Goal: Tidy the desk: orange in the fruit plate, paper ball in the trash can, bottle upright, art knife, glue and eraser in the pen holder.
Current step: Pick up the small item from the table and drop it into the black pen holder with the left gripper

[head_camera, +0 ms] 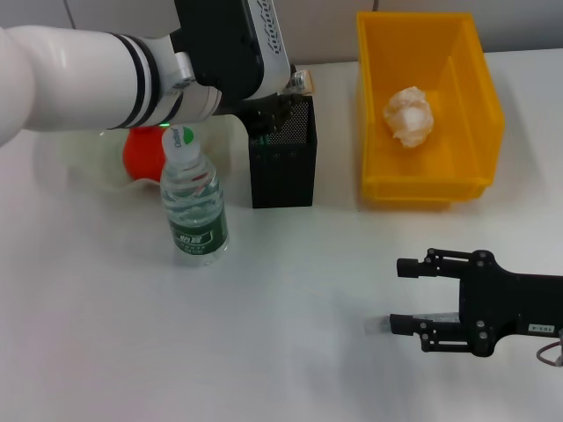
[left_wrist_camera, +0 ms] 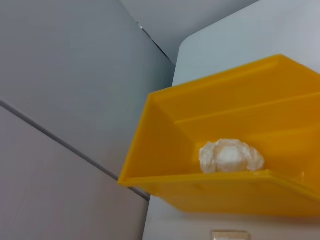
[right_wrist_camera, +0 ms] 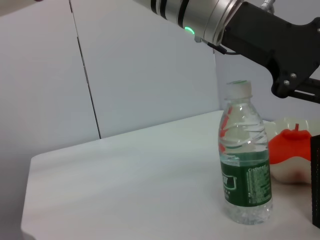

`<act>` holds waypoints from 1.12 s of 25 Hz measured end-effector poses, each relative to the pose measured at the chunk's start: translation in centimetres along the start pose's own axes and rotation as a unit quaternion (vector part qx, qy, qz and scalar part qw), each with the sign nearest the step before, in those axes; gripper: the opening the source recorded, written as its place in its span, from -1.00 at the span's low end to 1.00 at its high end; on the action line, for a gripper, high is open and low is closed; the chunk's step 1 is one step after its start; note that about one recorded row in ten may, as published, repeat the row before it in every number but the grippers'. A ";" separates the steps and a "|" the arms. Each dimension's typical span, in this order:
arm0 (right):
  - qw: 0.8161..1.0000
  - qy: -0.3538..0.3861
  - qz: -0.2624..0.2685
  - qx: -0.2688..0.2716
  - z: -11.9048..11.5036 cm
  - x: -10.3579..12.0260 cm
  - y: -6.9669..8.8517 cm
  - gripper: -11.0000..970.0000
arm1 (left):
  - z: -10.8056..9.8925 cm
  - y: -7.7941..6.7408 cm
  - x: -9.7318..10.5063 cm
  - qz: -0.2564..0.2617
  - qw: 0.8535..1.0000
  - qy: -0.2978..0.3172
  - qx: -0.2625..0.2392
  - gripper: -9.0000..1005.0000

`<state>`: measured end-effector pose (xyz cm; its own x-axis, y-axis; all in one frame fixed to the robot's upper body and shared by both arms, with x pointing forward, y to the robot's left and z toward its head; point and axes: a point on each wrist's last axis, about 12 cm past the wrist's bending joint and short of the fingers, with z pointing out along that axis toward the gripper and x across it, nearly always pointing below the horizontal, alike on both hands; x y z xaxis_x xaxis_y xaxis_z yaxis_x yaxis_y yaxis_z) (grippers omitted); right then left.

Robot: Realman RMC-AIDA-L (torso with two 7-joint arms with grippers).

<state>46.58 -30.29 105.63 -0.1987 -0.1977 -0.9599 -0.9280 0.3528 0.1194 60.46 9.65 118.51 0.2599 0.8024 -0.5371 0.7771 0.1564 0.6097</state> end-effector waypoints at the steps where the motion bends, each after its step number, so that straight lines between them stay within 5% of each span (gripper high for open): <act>1: 1.000 0.000 0.000 0.000 0.0 0.0 0.0 0.51 | 0.0 0.0 0.0 0.000 1.000 0.000 0.000 -0.46; 28: 1.000 -0.003 0.007 -0.004 0.1 0.0 0.1 0.51 | 0.0 0.0 0.7 0.005 1.000 0.022 -0.001 -0.45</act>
<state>46.50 -30.19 105.61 -0.2106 -0.1879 -0.9593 -0.9277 0.3478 0.1356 60.66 10.24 118.12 0.2416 0.8285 -0.5052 0.7737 0.1498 0.6156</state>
